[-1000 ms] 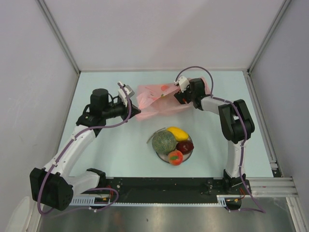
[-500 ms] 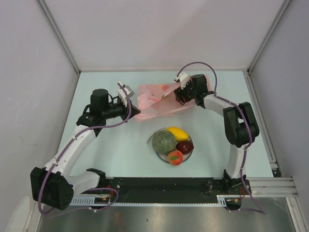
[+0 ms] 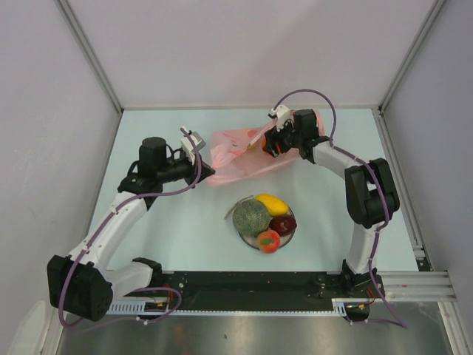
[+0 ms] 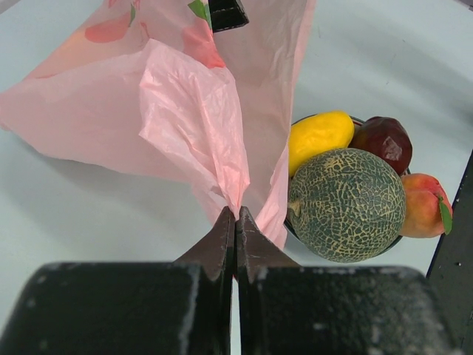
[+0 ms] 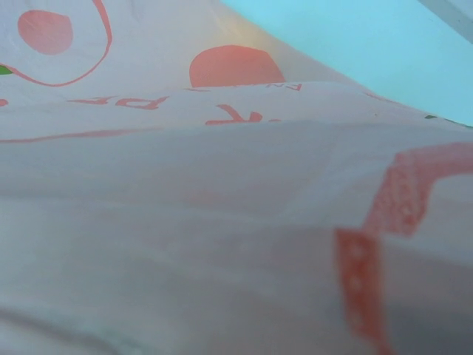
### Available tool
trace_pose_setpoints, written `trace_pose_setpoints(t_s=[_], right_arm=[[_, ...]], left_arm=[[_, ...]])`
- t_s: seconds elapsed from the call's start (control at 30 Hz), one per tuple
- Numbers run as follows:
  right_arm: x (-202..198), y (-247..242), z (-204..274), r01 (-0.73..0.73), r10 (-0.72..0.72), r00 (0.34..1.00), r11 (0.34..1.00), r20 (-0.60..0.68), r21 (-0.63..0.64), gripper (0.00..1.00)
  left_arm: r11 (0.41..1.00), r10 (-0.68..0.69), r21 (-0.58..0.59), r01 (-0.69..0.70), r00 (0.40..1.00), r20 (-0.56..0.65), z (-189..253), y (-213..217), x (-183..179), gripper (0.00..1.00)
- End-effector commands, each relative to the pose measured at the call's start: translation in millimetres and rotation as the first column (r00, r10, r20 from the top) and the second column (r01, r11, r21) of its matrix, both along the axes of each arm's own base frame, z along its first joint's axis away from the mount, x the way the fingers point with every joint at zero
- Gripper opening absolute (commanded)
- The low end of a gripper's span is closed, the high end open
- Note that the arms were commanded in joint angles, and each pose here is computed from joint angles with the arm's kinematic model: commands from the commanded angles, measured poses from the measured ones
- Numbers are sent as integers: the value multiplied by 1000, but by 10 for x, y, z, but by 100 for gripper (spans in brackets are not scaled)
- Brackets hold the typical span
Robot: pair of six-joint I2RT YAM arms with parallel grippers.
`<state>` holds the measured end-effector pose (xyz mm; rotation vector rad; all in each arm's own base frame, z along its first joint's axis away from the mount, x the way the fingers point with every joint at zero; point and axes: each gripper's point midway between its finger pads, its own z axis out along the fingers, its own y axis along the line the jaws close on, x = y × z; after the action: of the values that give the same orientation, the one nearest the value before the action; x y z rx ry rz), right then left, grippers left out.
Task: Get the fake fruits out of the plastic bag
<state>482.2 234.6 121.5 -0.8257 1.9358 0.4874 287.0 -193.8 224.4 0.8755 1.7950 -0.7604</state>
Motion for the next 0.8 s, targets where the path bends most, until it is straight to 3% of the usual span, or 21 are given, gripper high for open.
trace_pose_setpoints(t_s=[0.0,0.3,0.4,0.43,0.47,0.6,0.77], right_arm=[[63,57,197,4,-5,998,1000,59,19,47],[-629,-115,809,-113,113,991,993,68,10,32],[-883,-144,936,-152,151,985,988,87,9,19],[-952,-122,978,-169,167,982,986,94,10,7],[-1075,-118,1013,-186,184,979,983,89,14,2],[-1491,-21,1003,-283,283,955,959,87,-18,0],[-2101,-21,642,-433,438,899,893,9,-122,0]], left_arm=[[1000,-7,-18,8,999,48,116,-2,31,0],[1000,1,-26,0,1000,30,80,-16,78,0],[1000,-1,-24,2,1000,24,69,-27,99,0],[1000,3,-24,-3,1000,26,76,-21,112,0],[1000,3,-23,-3,1000,25,73,-22,117,0],[1000,4,-26,-3,1000,20,75,-29,115,0],[1000,3,-23,-3,1000,15,50,-29,104,0]])
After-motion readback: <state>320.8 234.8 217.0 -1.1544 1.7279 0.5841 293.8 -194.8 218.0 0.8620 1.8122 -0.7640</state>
